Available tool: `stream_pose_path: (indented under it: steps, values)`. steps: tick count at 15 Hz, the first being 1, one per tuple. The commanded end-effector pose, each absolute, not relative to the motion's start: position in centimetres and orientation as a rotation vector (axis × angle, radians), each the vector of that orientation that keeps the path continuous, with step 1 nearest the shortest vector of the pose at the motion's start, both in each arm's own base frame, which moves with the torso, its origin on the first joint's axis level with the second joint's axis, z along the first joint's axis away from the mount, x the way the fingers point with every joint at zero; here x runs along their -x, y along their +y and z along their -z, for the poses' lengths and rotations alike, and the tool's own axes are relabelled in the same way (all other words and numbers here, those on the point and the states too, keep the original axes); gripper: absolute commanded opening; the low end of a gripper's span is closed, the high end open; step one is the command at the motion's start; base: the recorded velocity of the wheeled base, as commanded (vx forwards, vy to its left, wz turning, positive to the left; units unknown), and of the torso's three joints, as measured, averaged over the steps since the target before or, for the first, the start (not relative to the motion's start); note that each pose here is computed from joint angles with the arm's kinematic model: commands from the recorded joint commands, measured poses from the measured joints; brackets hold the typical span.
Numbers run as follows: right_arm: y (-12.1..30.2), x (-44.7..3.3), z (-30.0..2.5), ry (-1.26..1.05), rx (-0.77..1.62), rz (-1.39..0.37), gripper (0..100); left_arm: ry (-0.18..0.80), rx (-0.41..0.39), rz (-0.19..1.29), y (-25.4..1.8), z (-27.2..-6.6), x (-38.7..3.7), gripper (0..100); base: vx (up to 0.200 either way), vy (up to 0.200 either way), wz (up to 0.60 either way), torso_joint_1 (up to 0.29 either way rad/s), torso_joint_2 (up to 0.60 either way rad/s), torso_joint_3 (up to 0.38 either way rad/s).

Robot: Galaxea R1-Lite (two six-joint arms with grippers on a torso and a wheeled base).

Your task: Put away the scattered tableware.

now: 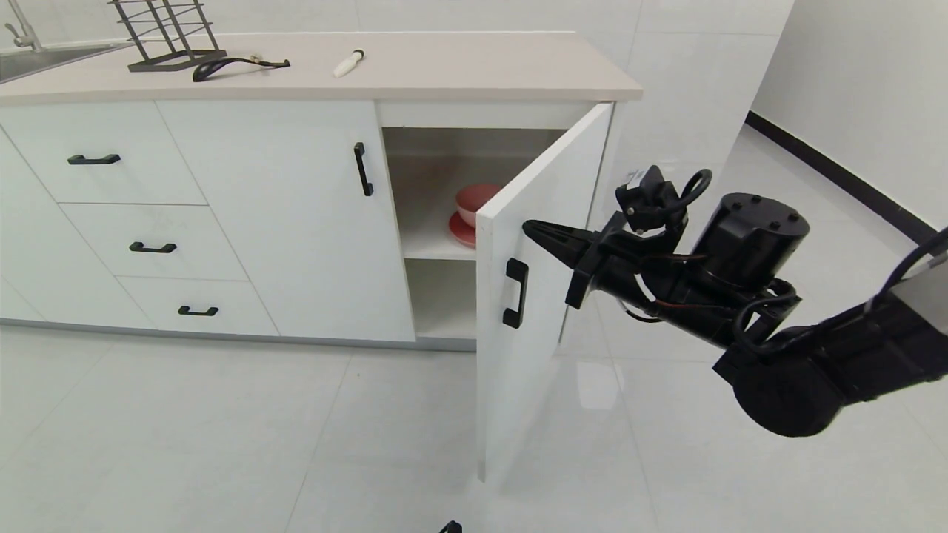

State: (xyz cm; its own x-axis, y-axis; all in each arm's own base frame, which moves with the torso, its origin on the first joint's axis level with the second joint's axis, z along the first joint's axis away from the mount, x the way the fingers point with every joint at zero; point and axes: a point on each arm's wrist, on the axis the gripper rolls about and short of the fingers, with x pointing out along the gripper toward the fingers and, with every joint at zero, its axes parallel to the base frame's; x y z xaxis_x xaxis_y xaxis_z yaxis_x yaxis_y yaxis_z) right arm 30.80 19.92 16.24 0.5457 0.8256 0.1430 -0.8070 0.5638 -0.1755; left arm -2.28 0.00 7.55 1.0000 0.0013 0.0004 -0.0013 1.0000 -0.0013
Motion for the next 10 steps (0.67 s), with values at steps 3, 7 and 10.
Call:
stream_pose_path:
  steps: [3,7,10]
  values:
    - [22.4,-32.3,-14.8,-0.226,0.086,-1.004,0,0.000,0.002,0.000,0.0,-7.5,2.3,100,0.000,0.000,0.00,0.000,0.00,0.000]
    - [24.1,-33.6,-15.4,-0.295,0.073,-1.012,0,0.000,0.006,-0.002,0.0,-7.5,2.3,100,0.000,0.000,0.00,0.000,0.00,0.000]
    - [25.3,-34.9,-14.7,-0.320,0.067,-1.018,0,0.000,0.005,-0.002,0.0,-7.5,2.3,100,0.000,0.000,0.00,0.000,0.00,0.000]
